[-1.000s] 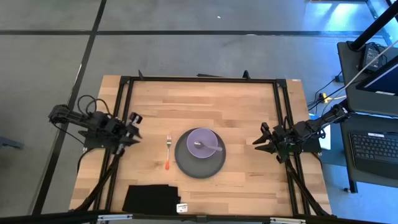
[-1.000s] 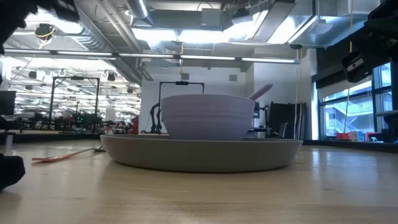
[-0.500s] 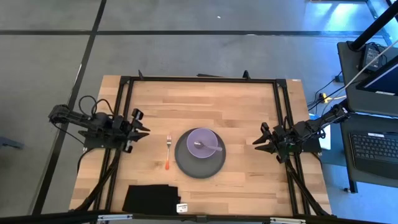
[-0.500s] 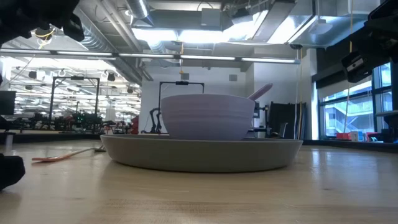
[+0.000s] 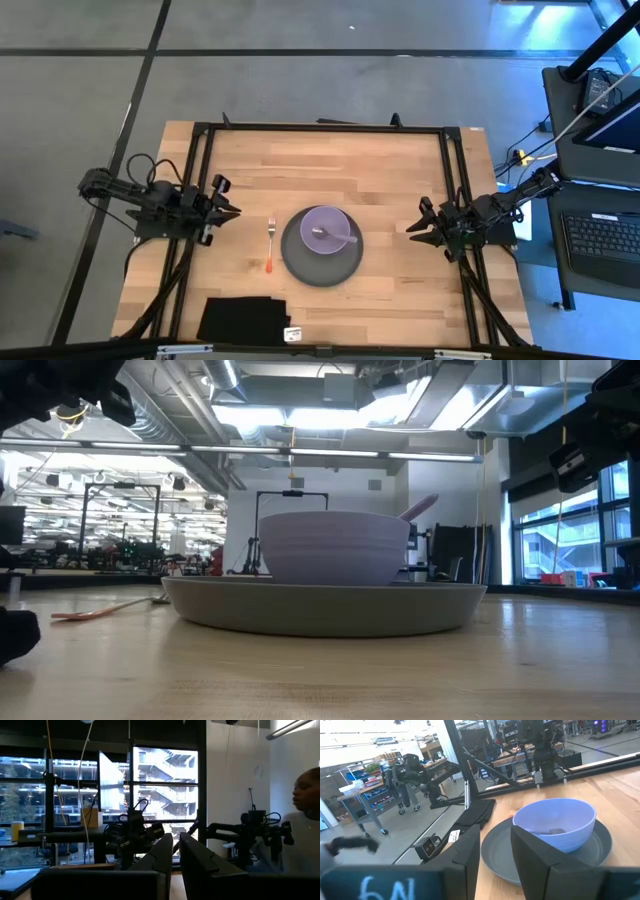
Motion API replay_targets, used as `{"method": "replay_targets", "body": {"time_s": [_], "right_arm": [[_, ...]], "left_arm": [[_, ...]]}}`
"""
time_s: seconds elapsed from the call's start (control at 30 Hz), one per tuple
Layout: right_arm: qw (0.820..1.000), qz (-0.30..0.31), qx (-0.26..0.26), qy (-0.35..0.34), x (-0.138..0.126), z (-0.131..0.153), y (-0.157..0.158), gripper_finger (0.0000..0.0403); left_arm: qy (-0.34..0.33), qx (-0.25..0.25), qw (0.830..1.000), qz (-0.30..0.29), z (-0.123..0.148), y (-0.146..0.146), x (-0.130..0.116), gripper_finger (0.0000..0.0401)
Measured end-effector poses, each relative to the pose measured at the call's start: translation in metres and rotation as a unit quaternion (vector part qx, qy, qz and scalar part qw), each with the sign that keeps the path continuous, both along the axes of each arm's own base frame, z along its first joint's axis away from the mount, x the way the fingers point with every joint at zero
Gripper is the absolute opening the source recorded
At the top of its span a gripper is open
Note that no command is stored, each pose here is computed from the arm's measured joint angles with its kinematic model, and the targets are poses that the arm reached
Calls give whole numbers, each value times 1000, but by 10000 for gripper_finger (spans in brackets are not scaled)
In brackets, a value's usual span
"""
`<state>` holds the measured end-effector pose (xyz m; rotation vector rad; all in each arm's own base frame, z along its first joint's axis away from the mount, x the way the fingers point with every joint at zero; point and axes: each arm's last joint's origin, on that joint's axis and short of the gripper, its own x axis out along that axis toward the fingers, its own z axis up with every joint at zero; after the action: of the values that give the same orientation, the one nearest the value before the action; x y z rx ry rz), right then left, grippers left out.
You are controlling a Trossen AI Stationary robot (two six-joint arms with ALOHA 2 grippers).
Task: Set table place
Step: Return to Home Position
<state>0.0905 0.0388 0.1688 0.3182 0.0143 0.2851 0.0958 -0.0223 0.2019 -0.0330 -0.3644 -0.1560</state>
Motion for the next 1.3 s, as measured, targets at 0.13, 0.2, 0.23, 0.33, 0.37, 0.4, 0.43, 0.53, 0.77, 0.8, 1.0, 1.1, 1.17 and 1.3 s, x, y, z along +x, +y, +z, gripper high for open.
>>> {"method": "replay_targets", "body": {"time_s": [0.13, 0.2, 0.23, 0.33, 0.37, 0.4, 0.43, 0.53, 0.77, 0.8, 1.0, 1.1, 1.17, 1.3], "right_arm": [[1000, 0, 0, 0, 0, 0, 0, 113], [1000, 0, 0, 0, 0, 0, 0, 113], [1000, 0, 0, 0, 0, 0, 0, 113], [1000, 0, 0, 0, 0, 0, 0, 113], [1000, 0, 0, 0, 0, 0, 0, 113], [1000, 0, 0, 0, 0, 0, 0, 113], [1000, 0, 0, 0, 0, 0, 0, 113], [1000, 0, 0, 0, 0, 0, 0, 113], [1000, 0, 0, 0, 0, 0, 0, 113], [1000, 0, 0, 0, 0, 0, 0, 113], [1000, 0, 0, 0, 0, 0, 0, 113], [1000, 0, 0, 0, 0, 0, 0, 113], [1000, 0, 0, 0, 0, 0, 0, 113], [1000, 0, 0, 0, 0, 0, 0, 113]], "left_arm": [[0, 0, 1000, 0, 0, 0, 0, 18], [0, 0, 1000, 0, 0, 0, 0, 15], [0, 0, 1000, 0, 0, 0, 0, 14], [0, 0, 1000, 0, 0, 0, 0, 9], [0, 0, 1000, 0, 0, 0, 0, 8], [0, 0, 1000, 0, 0, 0, 0, 6], [0, 0, 1000, 0, 0, 0, 0, 5], [0, 0, 1000, 0, 0, 0, 0, 1], [0, 0, 1000, 0, 0, 0, 0, 11], [0, 0, 1000, 0, 0, 0, 0, 14], [0, 0, 1000, 0, 0, 0, 0, 28], [0, 0, 1000, 0, 0, 0, 0, 35], [0, 0, 1000, 0, 0, 0, 0, 38], [0, 0, 1000, 0, 0, 0, 0, 46]]}}
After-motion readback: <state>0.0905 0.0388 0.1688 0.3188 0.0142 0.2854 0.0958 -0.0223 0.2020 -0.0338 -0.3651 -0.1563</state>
